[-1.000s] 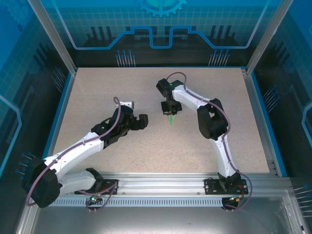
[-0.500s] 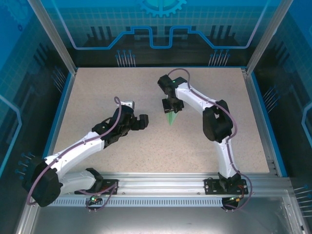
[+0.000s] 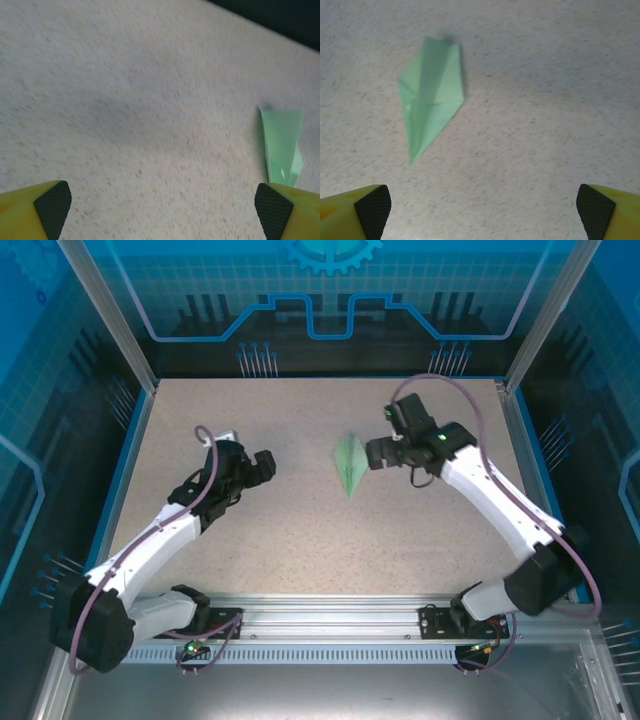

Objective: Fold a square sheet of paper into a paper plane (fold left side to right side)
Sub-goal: Reset both arms

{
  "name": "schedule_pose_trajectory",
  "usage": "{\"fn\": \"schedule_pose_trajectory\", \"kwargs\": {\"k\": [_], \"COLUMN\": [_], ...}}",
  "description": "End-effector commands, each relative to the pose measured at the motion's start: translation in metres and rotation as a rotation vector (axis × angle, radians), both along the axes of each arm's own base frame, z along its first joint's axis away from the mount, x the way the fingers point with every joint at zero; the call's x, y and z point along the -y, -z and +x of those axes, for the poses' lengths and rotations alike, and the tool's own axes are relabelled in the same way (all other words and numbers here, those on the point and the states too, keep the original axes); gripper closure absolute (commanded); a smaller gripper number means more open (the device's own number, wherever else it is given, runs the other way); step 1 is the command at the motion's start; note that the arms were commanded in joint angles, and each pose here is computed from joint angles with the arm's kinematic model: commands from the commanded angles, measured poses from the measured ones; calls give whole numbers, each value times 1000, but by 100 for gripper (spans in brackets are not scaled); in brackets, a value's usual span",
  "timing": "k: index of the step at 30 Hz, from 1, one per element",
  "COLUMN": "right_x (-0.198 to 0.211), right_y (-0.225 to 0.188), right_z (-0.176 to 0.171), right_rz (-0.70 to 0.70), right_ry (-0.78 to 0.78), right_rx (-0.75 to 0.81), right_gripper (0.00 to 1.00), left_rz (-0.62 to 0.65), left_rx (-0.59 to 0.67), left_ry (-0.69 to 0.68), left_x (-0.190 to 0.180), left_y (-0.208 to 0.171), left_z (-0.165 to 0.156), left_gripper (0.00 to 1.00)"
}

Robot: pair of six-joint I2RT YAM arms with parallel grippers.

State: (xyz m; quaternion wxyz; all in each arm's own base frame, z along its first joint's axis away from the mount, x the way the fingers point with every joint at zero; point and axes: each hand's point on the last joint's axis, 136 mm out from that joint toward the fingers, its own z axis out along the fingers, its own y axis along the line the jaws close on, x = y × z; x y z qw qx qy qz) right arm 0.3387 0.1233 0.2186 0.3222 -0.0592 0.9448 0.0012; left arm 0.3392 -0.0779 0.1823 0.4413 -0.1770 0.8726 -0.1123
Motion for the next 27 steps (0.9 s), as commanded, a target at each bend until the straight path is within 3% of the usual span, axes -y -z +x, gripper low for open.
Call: {"fn": "schedule_pose_trajectory", "kwargs": {"k": [1,5,11,16,27], "right_x": [42,104,141,140,109], "right_y": [4,23,77,100,121], "right_z": [14,16,15,31,57], "right_rz": [40,83,-110,-71,17], "right_ry": [95,259,256,236,62], "right_rx": [130,250,336,411,511], "right_gripper": [1,1,0,0,0], "left_rz": [23,155,382,472,490], "left_rx": [112,154,144,159,275], "left_ry": [-89,-117,-174,-205,-44], "left_x": [-25,-39,-65,-84,-78], "left_y": [-18,-19,0,25,58], "left_z": [3,10,15,21,38], "left_gripper": [1,2,2,1,2]}}
